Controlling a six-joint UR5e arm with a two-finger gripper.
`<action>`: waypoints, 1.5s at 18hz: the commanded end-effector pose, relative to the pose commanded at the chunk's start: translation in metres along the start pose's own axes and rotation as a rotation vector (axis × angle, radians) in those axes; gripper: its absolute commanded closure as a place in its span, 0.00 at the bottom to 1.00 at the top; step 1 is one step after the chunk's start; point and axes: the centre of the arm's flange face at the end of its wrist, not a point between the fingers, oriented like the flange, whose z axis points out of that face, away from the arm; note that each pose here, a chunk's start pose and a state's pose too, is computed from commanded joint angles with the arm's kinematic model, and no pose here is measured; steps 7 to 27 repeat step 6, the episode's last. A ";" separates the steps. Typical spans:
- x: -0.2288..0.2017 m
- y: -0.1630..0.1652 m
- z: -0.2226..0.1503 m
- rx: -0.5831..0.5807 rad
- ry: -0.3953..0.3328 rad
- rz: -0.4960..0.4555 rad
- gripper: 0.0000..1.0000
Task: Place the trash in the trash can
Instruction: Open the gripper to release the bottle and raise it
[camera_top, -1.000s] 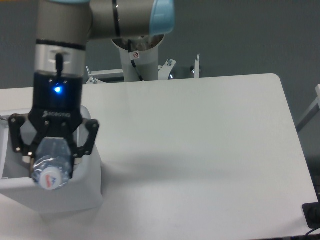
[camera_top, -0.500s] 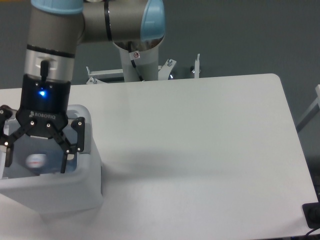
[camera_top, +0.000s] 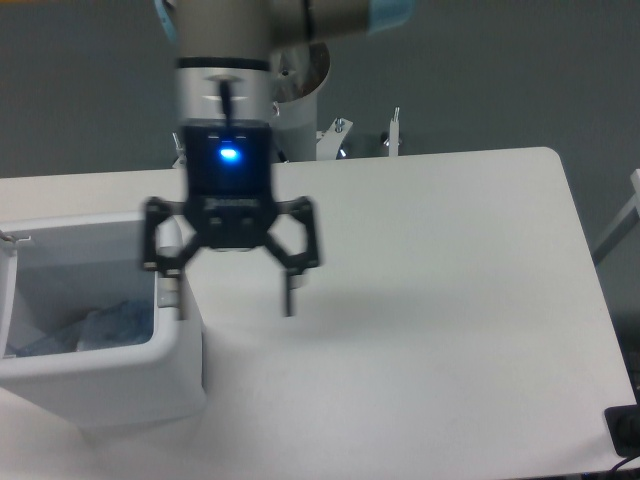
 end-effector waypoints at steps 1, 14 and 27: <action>-0.014 0.003 -0.010 -0.014 -0.013 0.043 0.00; -0.057 0.031 -0.027 -0.163 -0.068 0.305 0.00; -0.057 0.031 -0.027 -0.163 -0.068 0.305 0.00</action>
